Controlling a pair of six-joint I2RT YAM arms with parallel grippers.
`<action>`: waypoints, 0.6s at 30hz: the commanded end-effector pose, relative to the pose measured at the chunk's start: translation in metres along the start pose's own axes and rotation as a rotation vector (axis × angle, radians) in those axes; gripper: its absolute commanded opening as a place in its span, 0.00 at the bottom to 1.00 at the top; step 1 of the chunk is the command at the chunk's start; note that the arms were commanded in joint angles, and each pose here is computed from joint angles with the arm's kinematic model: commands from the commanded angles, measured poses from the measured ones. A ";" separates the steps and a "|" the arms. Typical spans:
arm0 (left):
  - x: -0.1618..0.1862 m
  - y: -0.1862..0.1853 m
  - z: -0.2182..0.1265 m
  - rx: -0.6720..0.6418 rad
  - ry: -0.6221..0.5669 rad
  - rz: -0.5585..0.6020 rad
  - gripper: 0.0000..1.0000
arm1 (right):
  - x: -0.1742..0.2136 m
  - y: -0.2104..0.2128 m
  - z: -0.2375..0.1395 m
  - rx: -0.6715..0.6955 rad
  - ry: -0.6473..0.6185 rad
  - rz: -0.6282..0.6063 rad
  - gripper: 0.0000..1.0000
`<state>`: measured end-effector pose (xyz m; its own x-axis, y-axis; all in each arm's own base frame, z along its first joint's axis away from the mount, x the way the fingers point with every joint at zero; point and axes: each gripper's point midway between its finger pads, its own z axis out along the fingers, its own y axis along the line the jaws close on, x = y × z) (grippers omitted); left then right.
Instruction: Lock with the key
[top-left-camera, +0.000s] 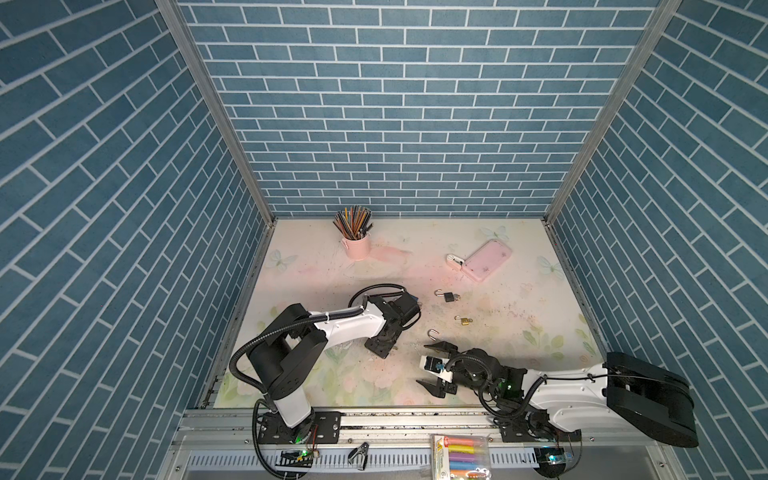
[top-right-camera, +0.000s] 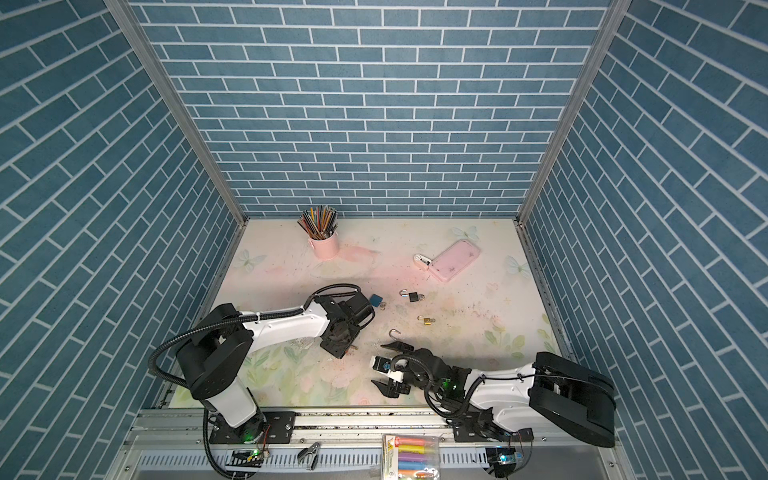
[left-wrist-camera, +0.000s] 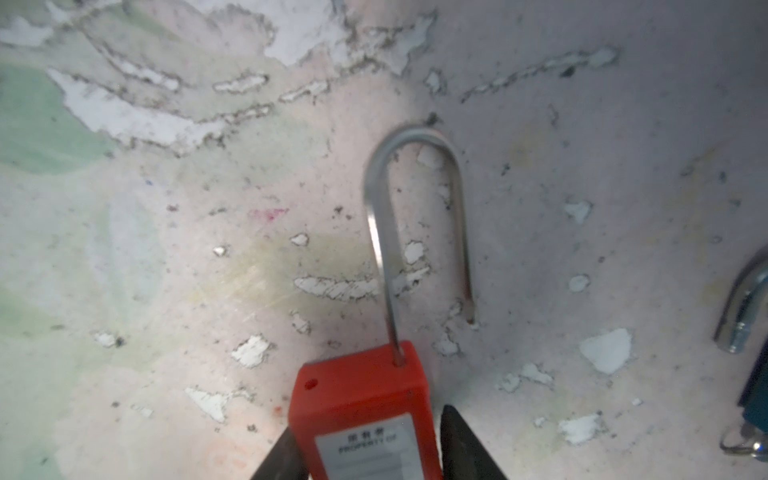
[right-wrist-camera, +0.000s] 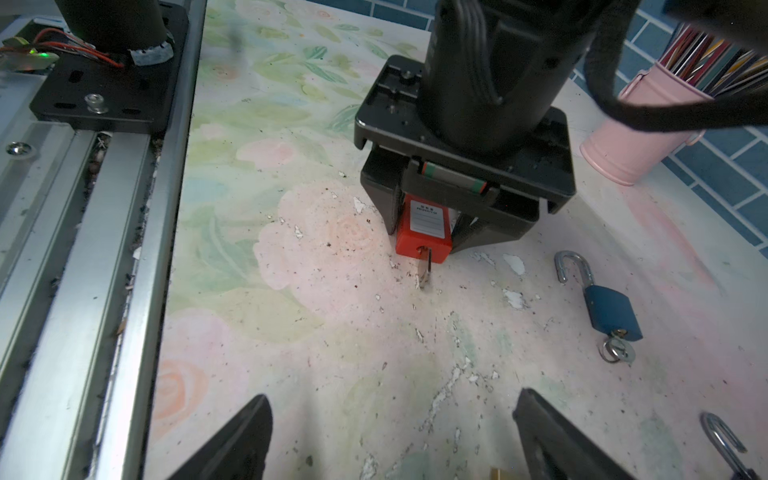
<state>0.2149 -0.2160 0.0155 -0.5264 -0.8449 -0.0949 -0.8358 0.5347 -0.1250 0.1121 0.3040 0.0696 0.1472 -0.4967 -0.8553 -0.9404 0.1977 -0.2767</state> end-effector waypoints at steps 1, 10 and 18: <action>-0.009 0.004 0.018 -0.016 -0.040 0.024 0.41 | -0.004 -0.007 0.004 0.035 0.015 0.000 0.91; -0.030 -0.022 0.001 0.105 -0.107 0.269 0.17 | -0.030 -0.059 -0.007 0.301 -0.028 0.107 0.89; -0.060 -0.080 -0.063 0.415 -0.274 0.679 0.11 | -0.080 -0.111 -0.057 0.485 -0.258 0.296 0.91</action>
<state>0.2758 -0.2085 0.0580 -0.7904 -0.5204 -0.3233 -0.4352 0.8483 -0.3015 0.1696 0.2855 0.1589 0.0799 -0.3044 -0.9492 -0.7775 0.5768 -0.2505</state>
